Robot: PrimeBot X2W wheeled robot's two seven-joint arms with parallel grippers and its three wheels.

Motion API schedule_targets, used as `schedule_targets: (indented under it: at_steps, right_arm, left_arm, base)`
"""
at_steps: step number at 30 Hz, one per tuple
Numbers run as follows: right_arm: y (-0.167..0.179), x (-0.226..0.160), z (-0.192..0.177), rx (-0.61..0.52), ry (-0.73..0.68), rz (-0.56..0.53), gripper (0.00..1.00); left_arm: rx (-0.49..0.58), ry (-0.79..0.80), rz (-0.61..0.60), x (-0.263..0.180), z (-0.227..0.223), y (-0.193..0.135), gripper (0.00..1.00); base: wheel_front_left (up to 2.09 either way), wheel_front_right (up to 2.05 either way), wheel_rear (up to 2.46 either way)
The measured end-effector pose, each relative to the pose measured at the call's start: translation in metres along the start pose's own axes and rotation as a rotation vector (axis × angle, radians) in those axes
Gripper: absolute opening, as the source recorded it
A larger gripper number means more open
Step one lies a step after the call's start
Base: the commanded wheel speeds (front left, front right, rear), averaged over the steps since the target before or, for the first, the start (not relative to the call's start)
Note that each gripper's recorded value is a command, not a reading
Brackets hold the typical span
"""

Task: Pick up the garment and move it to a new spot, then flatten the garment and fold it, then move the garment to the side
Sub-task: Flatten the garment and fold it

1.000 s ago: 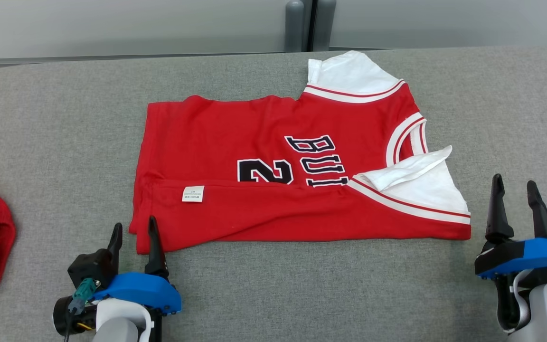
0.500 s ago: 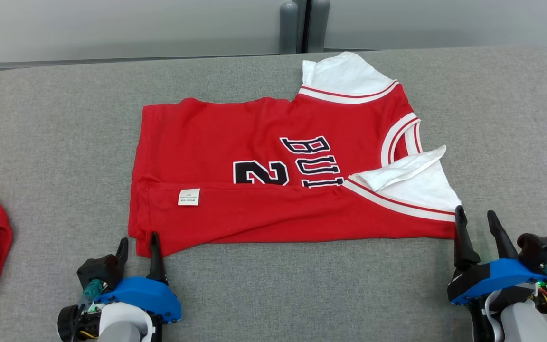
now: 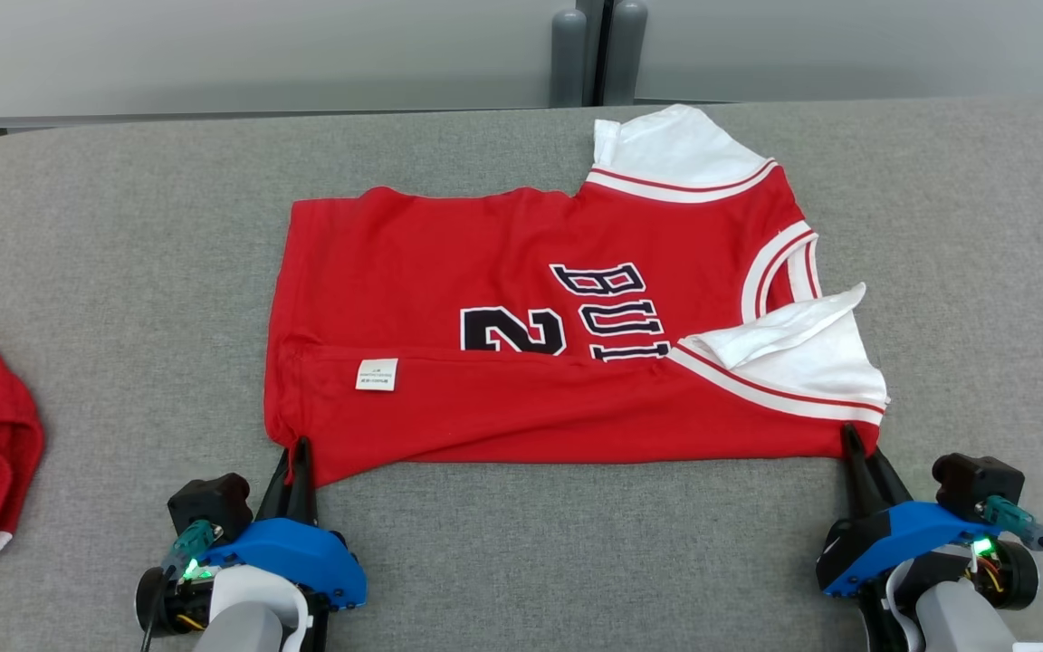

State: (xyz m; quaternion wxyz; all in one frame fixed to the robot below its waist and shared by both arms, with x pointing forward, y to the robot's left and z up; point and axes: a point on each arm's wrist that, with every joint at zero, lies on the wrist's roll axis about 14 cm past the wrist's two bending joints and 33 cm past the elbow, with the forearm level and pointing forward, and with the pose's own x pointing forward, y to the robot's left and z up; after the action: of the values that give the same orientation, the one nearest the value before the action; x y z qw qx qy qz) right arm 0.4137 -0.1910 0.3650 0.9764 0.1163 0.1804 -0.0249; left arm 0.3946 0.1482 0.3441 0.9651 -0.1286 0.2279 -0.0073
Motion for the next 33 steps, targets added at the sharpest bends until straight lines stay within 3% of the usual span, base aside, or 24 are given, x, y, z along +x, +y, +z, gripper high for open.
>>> schedule_targets:
  at_steps: [13, 21, 22, 23, 33]
  right_arm:
    - [-0.011, -0.028, 0.026, 0.012, -0.087, -0.008, 0.00]
    - [-0.017, -0.060, -0.002, 0.034, -0.031, -0.011, 0.02]
    - [-0.017, -0.060, -0.003, 0.037, -0.029, -0.012, 0.40]
    - [-0.017, -0.059, -0.002, 0.047, -0.033, -0.013, 1.00]
    - [-0.006, -0.021, 0.053, -0.005, -0.172, 0.023, 1.00]
  left_arm:
    - [-0.039, -0.086, 0.072, -0.038, 0.014, 0.021, 0.00]
    - [-0.059, -0.029, 0.068, -0.062, -0.015, 0.019, 0.00]
    - [-0.056, -0.027, 0.068, -0.063, -0.016, 0.018, 0.35]
    - [-0.055, -0.026, 0.066, -0.062, -0.016, 0.017, 1.00]
    - [0.019, -0.146, 0.049, -0.019, 0.040, 0.009, 1.00]
  base:
    - [0.00, 0.00, 0.00]
    - [0.00, 0.00, 0.00]
    - [0.00, 0.00, 0.00]
    - [0.00, 0.00, 0.00]
    - [0.00, 0.00, 0.00]
